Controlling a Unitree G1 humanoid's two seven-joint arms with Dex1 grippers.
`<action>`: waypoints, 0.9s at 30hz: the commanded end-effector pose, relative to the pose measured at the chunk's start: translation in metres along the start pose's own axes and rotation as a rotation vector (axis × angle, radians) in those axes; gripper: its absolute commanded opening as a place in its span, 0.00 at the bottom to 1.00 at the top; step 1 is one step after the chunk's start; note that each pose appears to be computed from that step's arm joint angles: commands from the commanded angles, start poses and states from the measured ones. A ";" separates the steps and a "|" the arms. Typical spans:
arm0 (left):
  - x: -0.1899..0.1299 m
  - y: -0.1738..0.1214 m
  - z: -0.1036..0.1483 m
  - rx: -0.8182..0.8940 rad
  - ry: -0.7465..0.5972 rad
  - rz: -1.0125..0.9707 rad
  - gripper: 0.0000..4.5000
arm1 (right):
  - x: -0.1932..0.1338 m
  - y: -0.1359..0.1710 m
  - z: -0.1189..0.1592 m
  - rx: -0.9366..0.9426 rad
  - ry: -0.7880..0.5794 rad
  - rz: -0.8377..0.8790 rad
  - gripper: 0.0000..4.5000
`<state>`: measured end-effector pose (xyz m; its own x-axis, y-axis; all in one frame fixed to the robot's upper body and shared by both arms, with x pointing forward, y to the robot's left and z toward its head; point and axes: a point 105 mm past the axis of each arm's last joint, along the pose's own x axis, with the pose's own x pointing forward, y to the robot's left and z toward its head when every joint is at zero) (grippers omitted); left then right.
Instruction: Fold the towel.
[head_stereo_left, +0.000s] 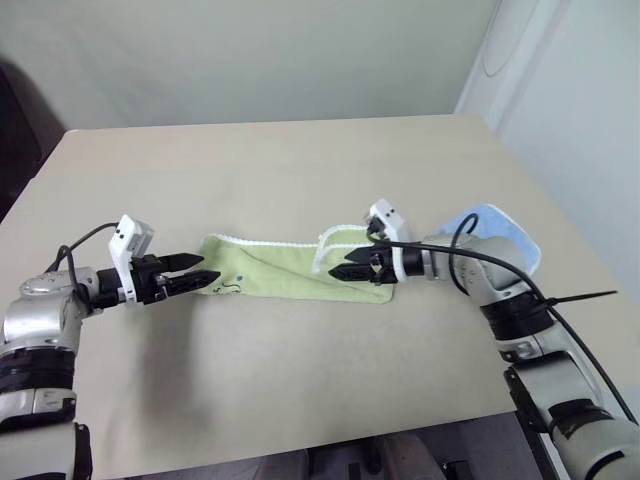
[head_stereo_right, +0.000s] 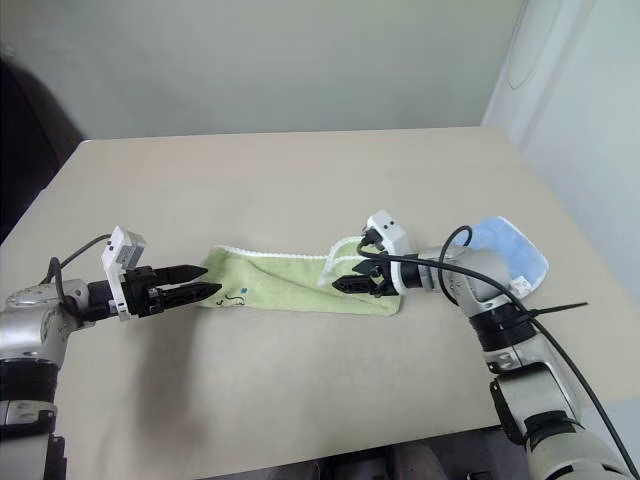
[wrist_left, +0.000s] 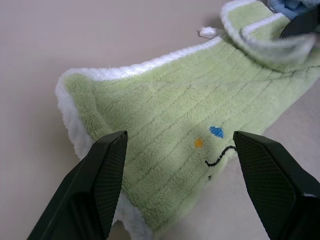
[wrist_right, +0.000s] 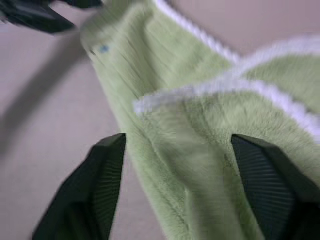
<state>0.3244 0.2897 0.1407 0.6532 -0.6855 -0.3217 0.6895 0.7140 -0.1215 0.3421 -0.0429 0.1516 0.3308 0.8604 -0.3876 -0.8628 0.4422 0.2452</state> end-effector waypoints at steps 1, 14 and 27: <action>-0.014 0.000 0.018 0.010 -0.068 0.012 0.81 | -0.024 0.013 0.027 -0.044 -0.119 0.038 0.75; -0.035 -0.029 0.025 -0.406 -0.368 -0.031 1.00 | -0.049 -0.011 0.034 -0.042 -0.219 -0.110 0.76; -0.023 -0.071 0.001 -0.697 -0.538 0.224 1.00 | -0.042 -0.017 0.023 -0.030 -0.205 -0.114 0.76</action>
<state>0.2675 0.2511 0.1413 0.9086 -0.4176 0.0092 0.3009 0.6392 -0.7077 0.3510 -0.0803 0.1764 0.4899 0.8352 -0.2500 -0.8145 0.5407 0.2104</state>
